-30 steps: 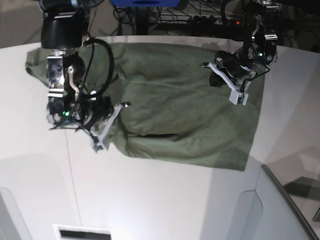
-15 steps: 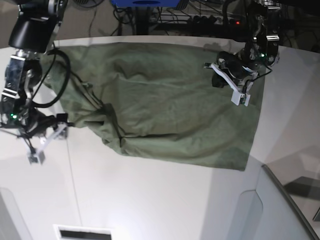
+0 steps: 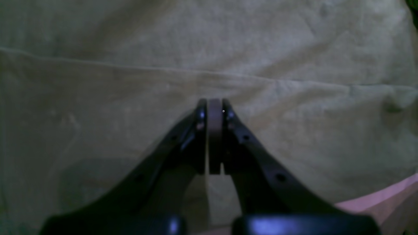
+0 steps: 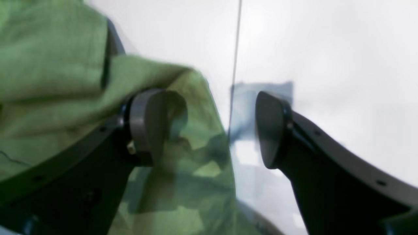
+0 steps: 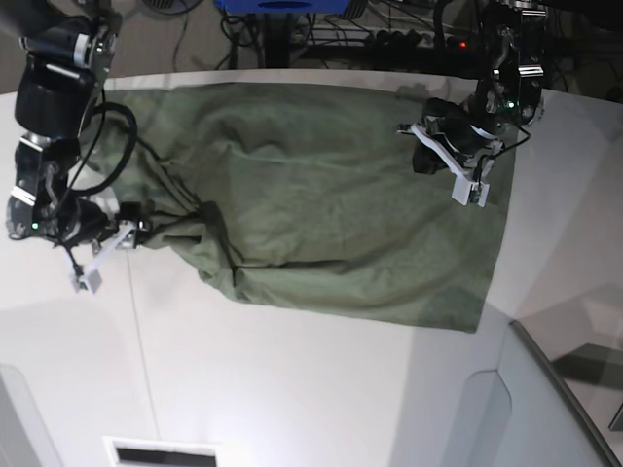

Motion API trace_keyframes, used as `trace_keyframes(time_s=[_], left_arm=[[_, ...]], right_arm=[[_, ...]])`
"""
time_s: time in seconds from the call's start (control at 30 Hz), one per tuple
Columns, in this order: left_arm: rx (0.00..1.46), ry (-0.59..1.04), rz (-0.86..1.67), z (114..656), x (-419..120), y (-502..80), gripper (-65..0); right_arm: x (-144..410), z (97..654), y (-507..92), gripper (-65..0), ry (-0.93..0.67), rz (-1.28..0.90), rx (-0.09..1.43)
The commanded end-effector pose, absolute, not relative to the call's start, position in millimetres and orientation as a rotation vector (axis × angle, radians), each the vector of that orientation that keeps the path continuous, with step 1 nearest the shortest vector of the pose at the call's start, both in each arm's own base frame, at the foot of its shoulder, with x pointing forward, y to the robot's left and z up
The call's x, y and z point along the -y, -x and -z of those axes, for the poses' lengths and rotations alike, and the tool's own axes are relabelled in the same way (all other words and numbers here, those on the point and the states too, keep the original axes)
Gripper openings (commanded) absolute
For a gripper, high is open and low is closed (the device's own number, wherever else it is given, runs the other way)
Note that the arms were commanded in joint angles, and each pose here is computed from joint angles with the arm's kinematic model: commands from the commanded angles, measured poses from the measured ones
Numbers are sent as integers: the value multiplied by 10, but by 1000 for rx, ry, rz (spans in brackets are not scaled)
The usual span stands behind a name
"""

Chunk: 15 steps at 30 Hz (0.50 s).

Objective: Layout the t-shirt on the table in an organized manner, then fold the t-shirt properly
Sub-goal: 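Lower the left gripper to the shirt's other corner and grasp it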

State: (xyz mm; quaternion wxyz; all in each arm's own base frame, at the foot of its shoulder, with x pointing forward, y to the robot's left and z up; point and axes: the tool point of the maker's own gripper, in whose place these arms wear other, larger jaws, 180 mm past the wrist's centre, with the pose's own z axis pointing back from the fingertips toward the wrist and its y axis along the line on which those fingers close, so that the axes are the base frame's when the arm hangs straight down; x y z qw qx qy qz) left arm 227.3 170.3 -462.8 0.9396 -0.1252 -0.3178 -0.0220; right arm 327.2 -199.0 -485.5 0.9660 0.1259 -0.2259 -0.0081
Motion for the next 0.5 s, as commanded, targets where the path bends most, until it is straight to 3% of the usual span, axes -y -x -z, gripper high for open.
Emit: trace_keyframes(time_s=[0.0,0.17,0.33,0.47], left_arm=[[691,257,47,4531,-1725,-2352,-650],[681,251,50,4549,-1752,-2302,-650],[697,218,5,4512,-1945,-2326,-650],[714,184,-30,4466,-2137,-2347,-650]], right_arm=[[2025,4765,-3402,-261,-256,17,498],[1988,4818,-3422,-270,-275,28,482],[1973,4861,-3362,-414,-277,27,457],[1977,4872,-3317,-398,-273,20,430]])
